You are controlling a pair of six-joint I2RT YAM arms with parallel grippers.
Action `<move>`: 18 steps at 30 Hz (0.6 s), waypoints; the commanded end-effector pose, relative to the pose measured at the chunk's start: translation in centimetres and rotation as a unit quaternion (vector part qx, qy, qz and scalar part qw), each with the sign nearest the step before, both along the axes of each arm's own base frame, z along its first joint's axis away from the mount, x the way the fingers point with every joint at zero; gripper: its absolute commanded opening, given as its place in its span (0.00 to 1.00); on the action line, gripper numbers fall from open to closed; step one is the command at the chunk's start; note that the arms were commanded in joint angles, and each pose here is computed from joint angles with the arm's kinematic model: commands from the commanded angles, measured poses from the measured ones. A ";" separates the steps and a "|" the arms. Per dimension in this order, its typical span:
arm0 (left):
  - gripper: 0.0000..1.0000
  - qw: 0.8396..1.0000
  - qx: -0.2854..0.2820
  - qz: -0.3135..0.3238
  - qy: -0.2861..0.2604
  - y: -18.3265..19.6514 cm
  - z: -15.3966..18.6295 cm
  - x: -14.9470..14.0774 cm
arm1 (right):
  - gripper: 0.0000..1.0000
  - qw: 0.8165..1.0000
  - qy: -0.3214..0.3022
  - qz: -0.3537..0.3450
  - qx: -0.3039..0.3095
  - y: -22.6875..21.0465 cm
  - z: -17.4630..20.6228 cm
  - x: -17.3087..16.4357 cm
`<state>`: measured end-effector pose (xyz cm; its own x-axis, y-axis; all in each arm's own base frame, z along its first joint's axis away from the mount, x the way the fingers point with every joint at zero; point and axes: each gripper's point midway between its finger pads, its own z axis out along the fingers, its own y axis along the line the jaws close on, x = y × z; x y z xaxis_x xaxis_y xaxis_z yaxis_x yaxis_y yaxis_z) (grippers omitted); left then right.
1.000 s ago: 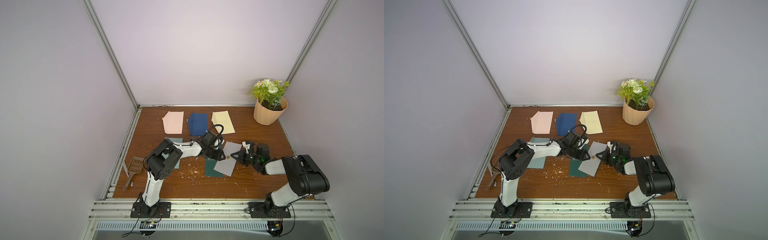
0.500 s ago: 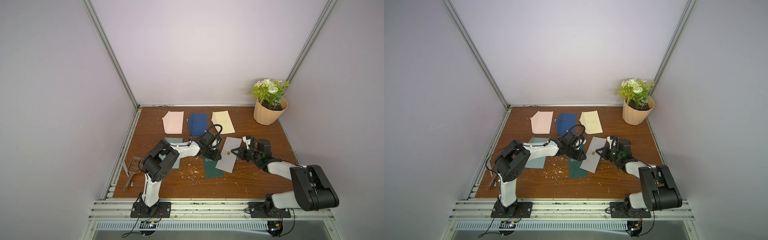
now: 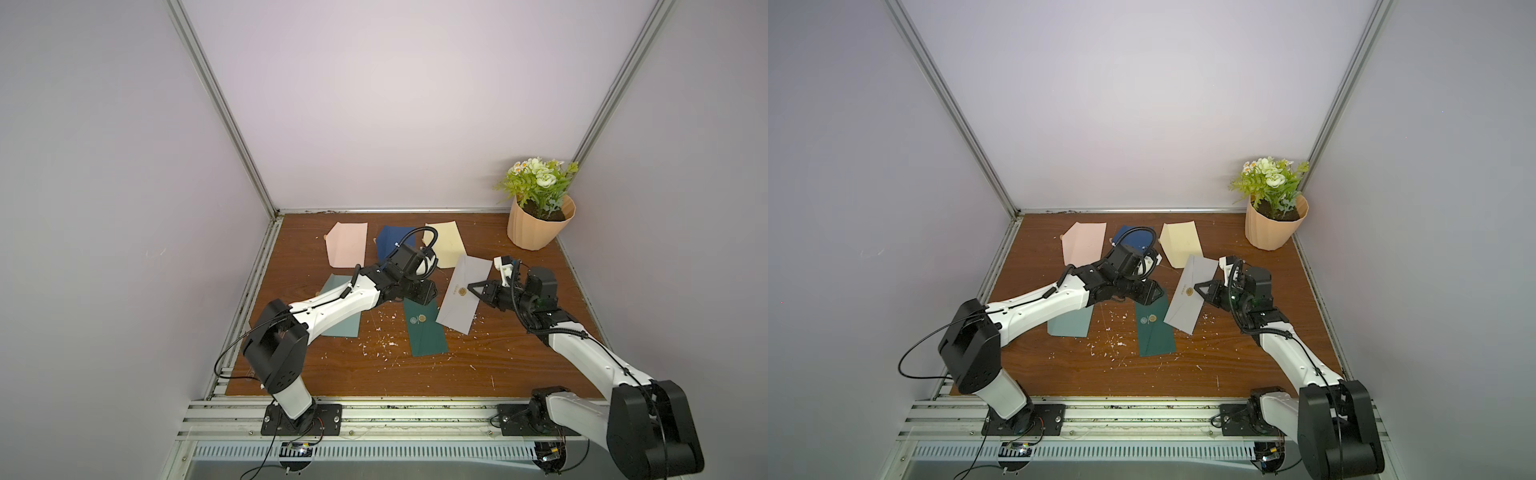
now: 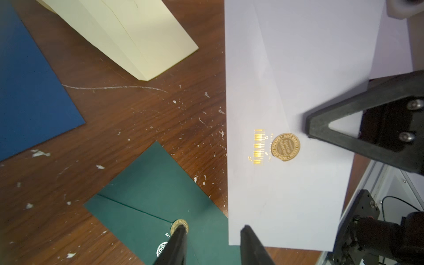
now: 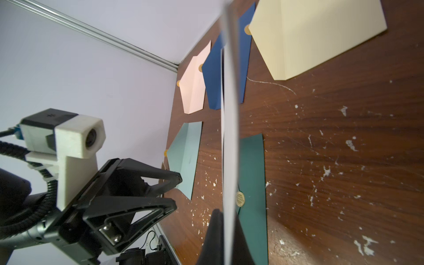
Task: Open the envelope
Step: Pick up the envelope from the envelope.
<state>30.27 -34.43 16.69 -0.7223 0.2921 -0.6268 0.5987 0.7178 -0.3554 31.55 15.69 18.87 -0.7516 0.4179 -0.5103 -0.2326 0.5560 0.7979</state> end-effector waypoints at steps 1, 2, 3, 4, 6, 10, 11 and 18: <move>0.44 0.999 0.006 0.026 -0.045 1.9 2.1 0.6 | 0.00 0.999 -0.031 0.010 -0.004 0.6 3.2 -0.2; 0.45 0.998 0.001 0.030 -0.060 2.2 2.8 0.6 | 0.00 0.999 -0.036 0.012 -0.004 0.9 3.9 -0.4; 0.46 0.997 -0.005 0.035 -0.074 2.6 3.6 0.5 | 0.00 0.999 -0.042 0.013 -0.003 1.1 4.5 -0.4; 0.47 0.995 -0.011 0.039 -0.090 3.0 4.4 0.4 | 0.00 0.999 -0.046 0.015 -0.004 1.3 5.1 -0.5; 0.54 0.991 -0.025 0.054 -0.116 4.0 5.6 0.2 | 0.00 0.998 -0.056 0.017 -0.004 1.9 6.4 -0.7; 0.60 0.982 -0.055 0.064 -0.170 5.6 8.0 -0.8 | 0.00 0.997 -0.074 0.013 -0.013 3.3 8.6 -0.8; 0.60 0.979 -0.054 0.066 -0.183 6.0 8.4 -1.1 | 0.00 0.997 -0.077 0.013 -0.017 3.6 9.1 -0.8; 0.62 0.961 -0.012 0.073 -0.267 7.0 10.5 -3.3 | 0.00 0.994 -0.100 0.006 -0.035 6.0 11.6 -0.6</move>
<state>26.77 -28.31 25.91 -0.4108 0.1768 -0.8944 0.6232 0.7705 -0.1339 30.30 21.46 28.92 -0.6822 0.3537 -0.6400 -0.3837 0.5719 0.7251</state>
